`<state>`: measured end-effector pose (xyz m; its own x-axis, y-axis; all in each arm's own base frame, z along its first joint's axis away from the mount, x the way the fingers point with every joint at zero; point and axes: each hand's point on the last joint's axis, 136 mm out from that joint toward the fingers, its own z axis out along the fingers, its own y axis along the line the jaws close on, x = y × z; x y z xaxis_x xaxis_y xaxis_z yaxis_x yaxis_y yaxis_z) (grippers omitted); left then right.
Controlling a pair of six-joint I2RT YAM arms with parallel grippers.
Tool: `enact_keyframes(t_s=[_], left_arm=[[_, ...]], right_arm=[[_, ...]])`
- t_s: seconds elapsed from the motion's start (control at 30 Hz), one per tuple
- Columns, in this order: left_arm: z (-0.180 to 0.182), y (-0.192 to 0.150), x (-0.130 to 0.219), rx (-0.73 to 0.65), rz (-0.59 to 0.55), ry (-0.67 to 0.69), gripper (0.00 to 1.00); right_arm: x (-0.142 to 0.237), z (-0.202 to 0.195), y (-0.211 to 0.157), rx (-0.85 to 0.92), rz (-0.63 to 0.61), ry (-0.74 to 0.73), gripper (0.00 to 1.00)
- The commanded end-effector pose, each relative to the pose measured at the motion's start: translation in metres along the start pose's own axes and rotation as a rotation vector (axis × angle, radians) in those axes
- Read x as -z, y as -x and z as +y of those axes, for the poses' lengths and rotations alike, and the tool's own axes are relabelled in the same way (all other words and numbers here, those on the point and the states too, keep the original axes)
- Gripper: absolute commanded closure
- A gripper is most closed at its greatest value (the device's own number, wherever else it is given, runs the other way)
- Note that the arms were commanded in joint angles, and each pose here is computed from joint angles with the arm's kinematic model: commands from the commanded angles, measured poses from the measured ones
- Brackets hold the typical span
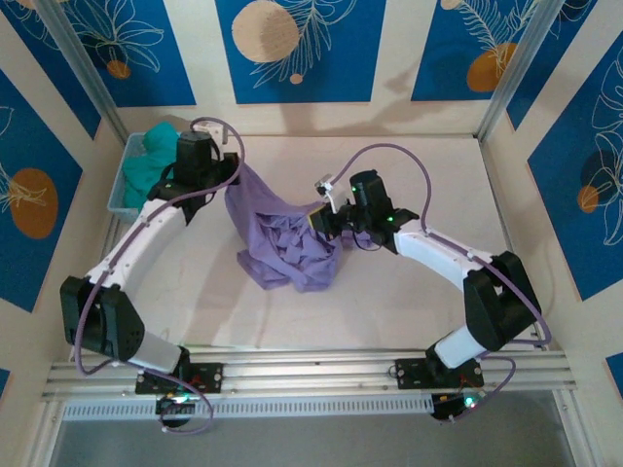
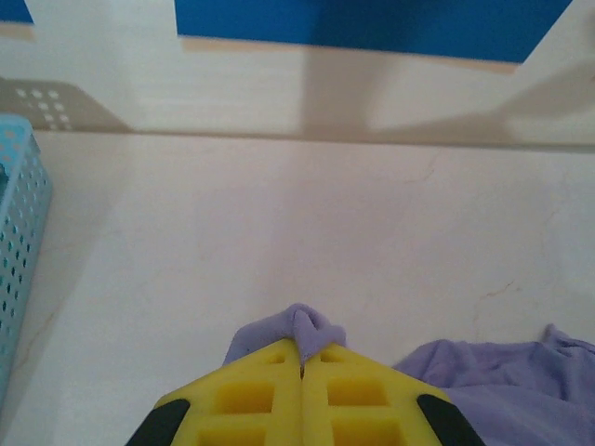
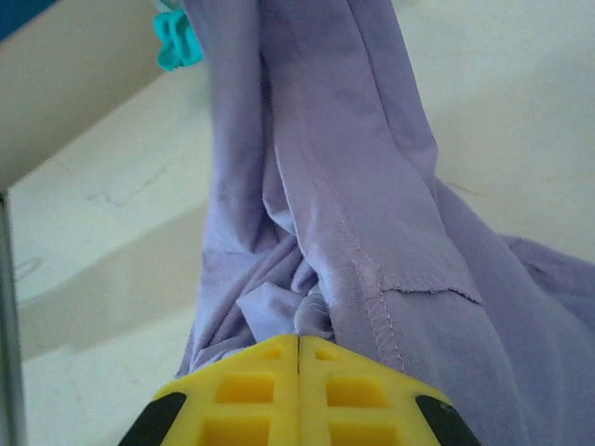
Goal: Fold the inside-out t-shirt
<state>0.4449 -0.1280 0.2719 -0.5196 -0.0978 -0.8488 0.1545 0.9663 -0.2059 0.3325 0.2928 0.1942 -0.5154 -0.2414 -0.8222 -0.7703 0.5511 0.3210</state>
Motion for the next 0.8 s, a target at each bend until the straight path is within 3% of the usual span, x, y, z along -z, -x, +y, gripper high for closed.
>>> enact_keyframes(t_s=[0.0, 0.13, 0.23, 0.37, 0.43, 0.53, 0.63, 0.77], left_arm=[[0.026, -0.01, -0.012, 0.058, 0.021, 0.047, 1.0], [0.08, -0.053, -0.023, 0.172, 0.088, 0.154, 1.0], [0.084, -0.087, -0.03, 0.186, 0.152, 0.138, 1.0], [0.058, -0.12, -0.037, 0.151, 0.258, 0.019, 0.65], [0.038, -0.124, -0.032, 0.072, 0.259, -0.032, 0.51], [-0.014, -0.116, -0.017, -0.082, 0.176, -0.203, 0.4], [-0.08, -0.121, 0.001, -0.241, 0.108, -0.459, 0.36], [-0.135, -0.141, 0.006, -0.426, 0.105, -0.621, 0.33]], right_arm=[[0.046, 0.026, 0.055, 0.058, -0.176, 0.097, 1.0], [0.085, 0.02, 0.063, 0.059, -0.25, 0.065, 1.0], [0.085, 0.012, 0.046, 0.024, -0.23, 0.049, 1.0], [0.075, 0.005, 0.026, -0.003, -0.185, 0.048, 1.0], [0.074, 0.001, 0.02, -0.009, -0.171, 0.04, 1.0], [0.072, -0.005, 0.012, -0.024, -0.152, 0.035, 1.0], [0.07, -0.008, 0.007, -0.037, -0.143, 0.034, 1.0], [0.071, -0.008, 0.006, -0.045, -0.139, 0.033, 1.0]])
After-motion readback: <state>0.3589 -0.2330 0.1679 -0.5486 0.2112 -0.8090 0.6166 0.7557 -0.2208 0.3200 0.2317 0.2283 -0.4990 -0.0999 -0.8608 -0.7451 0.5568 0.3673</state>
